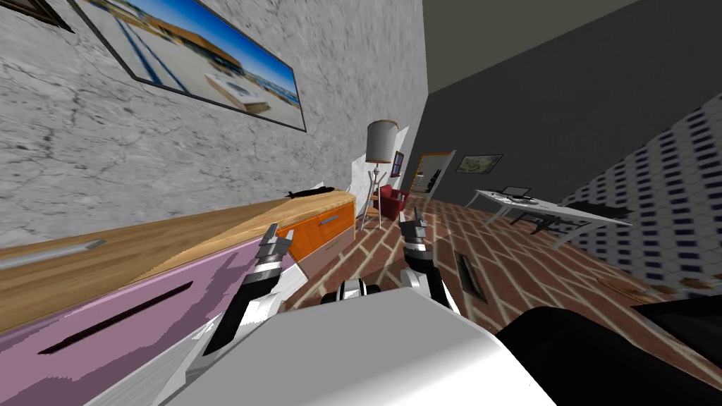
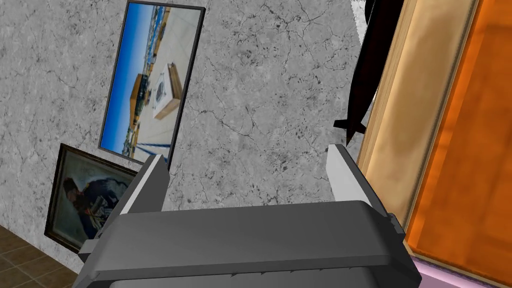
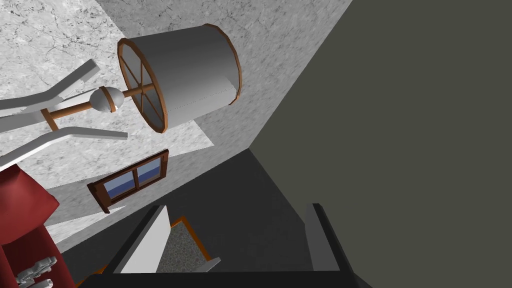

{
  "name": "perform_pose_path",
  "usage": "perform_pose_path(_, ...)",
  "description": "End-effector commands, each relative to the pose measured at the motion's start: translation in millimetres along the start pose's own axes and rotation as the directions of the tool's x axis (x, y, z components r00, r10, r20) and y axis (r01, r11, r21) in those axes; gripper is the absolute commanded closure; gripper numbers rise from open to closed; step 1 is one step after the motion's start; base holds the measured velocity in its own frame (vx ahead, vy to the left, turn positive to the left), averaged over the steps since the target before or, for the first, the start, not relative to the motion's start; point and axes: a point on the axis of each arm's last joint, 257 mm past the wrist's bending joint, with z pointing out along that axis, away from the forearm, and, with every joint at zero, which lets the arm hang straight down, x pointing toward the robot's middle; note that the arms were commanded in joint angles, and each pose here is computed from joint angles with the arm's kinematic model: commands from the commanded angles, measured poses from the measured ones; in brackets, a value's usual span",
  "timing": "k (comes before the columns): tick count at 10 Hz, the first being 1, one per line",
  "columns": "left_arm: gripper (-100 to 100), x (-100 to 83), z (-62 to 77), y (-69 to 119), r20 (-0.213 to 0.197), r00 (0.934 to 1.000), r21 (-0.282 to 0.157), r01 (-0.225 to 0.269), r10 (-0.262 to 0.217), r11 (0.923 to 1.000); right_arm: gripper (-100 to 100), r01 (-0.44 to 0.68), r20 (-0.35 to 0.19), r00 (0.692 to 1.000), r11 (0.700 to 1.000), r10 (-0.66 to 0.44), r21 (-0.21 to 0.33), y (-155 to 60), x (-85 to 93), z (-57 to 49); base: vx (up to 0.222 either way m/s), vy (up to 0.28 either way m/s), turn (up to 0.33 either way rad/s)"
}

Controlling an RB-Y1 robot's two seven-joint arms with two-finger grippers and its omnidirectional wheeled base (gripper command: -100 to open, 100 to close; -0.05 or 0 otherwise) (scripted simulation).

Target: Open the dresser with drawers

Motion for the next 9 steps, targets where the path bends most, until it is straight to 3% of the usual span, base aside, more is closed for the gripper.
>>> perform_pose_path(1,-100,-23.5,-5.5,28.1,0.054,0.9984,-0.071,0.022,-0.018,0.9973,0,0.000,0.000,1.000,1.000,0.000,0.000,0.0,0.0,0.0,0.189,-0.137,0.087)
perform_pose_path(3,-100,-36.0,-9.3,43.5,0.087,0.9958,-0.106,0.038,-0.029,0.9936,0,0.000,0.000,1.000,1.000,0.000,0.000,0.0,0.0,0.0,0.138,-0.112,0.060)
perform_pose_path(4,-100,-49.1,-14.1,59.5,0.122,0.9917,-0.143,0.057,-0.039,0.9881,0,0.000,0.000,1.000,1.000,0.000,0.000,0.0,0.0,0.0,0.181,-0.134,0.121)
perform_pose_path(9,-100,-86.0,-32.6,104.3,0.226,0.9720,-0.240,0.119,-0.064,0.9635,0,0.000,0.000,1.000,1.000,0.000,0.000,0.0,0.0,0.0,0.176,-0.136,0.080)
